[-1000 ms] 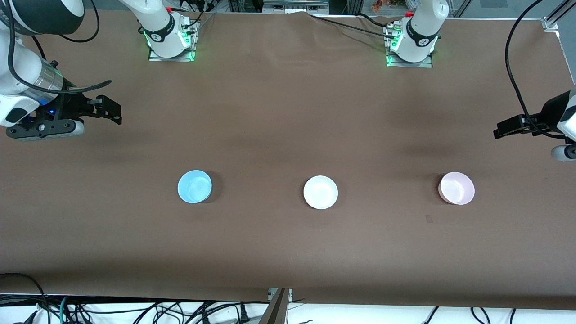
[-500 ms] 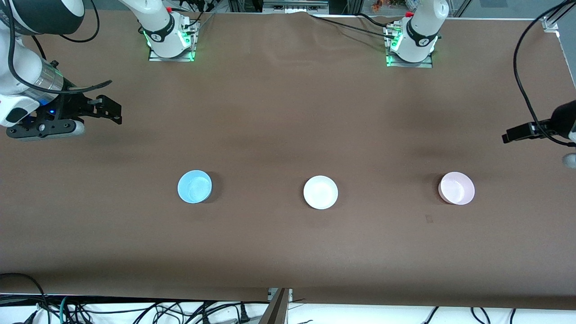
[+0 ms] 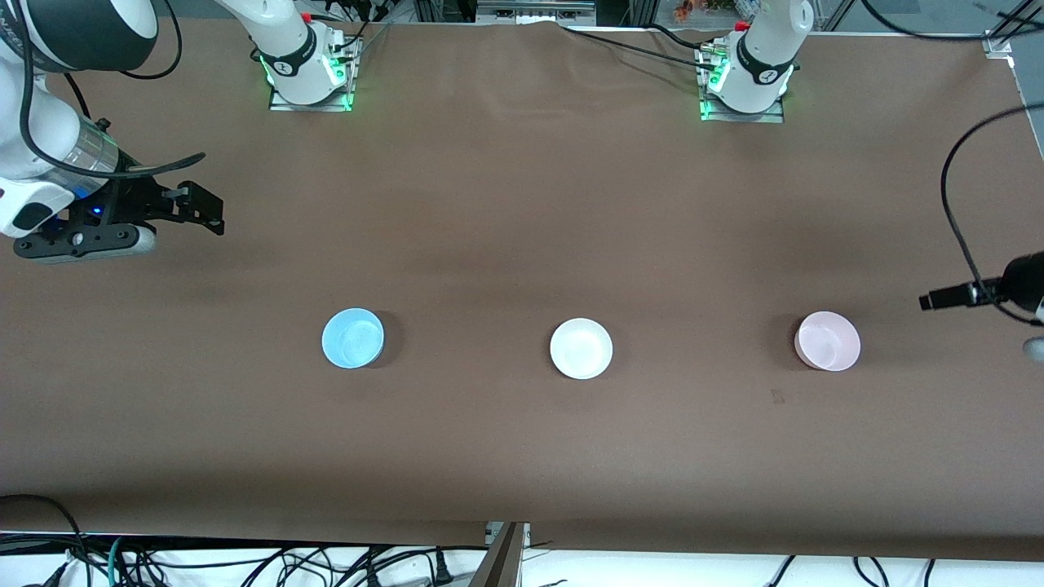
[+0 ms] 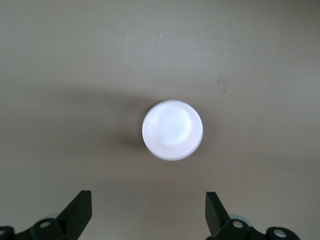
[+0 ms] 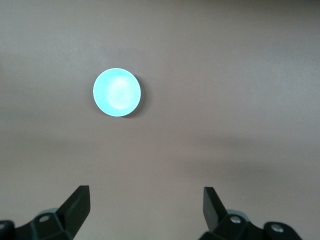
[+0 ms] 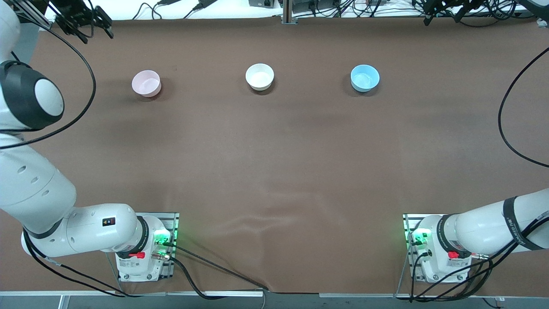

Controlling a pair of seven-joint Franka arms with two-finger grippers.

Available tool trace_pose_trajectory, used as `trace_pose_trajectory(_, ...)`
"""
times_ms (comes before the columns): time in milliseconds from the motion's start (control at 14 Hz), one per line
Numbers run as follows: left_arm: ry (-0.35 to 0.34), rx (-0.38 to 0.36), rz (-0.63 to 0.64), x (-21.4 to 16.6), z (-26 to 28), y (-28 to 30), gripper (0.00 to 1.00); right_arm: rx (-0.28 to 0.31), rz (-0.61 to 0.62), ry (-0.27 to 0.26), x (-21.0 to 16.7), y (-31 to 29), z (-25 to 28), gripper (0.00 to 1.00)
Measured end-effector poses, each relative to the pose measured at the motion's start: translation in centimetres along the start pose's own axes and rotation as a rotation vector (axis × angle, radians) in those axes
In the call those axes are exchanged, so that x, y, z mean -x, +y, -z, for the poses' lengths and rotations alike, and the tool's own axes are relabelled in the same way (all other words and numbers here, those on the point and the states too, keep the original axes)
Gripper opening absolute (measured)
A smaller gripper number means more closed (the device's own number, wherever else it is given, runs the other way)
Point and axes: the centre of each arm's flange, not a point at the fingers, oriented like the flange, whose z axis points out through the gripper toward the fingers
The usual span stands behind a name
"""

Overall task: Stack pink and blue bowls on white bowl
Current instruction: 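Reach the left gripper to the pink bowl and grasp its rim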

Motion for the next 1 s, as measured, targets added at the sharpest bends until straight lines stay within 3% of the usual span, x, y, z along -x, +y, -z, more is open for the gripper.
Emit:
trace_pose_trajectory(429, 0.021, 0.089, -0.029, -4.0, -12.8, -1.0, 1.00, 0.000, 0.002, -0.009, -0.2, -0.1, -0.5, 1.00)
trace_pose_trajectory(714, 0.081, 0.095, -0.079, -3.4, -18.9, -2.7, 1.00, 0.000, 0.003, -0.012, -0.3, -0.2, -0.7, 1.00)
trace_pose_trajectory(1000, 0.066, 0.129, -0.115, -2.1, -21.5, -3.7, 1.00, 0.000, 0.002, -0.023, -0.8, -0.1, -1.7, 1.00)
